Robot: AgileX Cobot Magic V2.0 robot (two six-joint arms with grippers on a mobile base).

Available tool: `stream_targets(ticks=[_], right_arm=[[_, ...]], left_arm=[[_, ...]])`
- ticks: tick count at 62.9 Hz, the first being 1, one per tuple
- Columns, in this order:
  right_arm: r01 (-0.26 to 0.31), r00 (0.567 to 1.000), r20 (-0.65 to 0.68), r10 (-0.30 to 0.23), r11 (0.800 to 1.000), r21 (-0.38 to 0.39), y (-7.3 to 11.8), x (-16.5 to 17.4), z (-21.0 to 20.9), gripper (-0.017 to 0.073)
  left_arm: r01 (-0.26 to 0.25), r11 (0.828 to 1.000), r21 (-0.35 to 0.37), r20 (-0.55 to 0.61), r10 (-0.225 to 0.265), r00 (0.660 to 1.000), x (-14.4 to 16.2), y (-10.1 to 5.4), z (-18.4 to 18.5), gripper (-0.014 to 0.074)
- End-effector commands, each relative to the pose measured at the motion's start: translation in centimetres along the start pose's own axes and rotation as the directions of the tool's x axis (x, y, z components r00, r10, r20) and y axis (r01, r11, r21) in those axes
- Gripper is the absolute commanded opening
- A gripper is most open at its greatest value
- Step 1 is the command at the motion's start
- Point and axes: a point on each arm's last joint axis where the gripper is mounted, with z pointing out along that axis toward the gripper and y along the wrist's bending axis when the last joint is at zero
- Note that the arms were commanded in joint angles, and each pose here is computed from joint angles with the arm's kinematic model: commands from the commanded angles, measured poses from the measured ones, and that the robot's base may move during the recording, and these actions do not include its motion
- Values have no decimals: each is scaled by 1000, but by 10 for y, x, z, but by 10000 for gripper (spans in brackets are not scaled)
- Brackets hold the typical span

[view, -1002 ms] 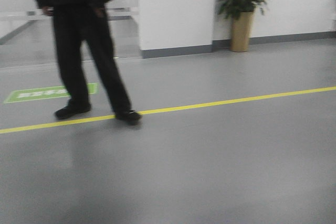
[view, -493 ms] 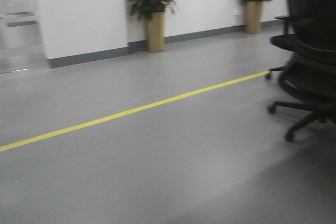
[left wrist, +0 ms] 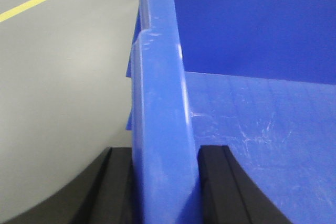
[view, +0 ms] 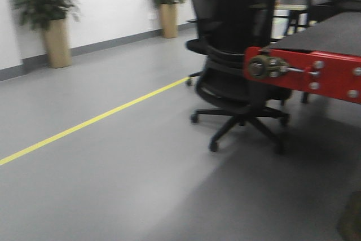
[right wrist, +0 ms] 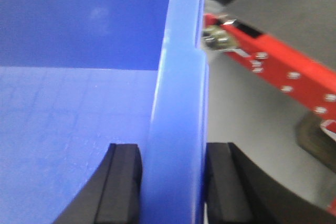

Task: Move blue bin to conveyor side
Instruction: 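Hold the blue bin while driving to the black conveyor table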

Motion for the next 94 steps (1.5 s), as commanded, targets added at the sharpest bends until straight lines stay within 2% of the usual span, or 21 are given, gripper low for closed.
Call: stream_targets(ticks=[1, 94], right_arm=[[47, 988, 143, -56, 997, 64, -5, -11, -14, -89], [47, 988, 143, -56, 997, 64, -5, -11, -14, -89]], left_arm=[[-32, 999, -22, 143, 34, 989, -11, 0, -12, -18], [-32, 999, -24, 142, 35, 989, -11, 1, -11, -18]])
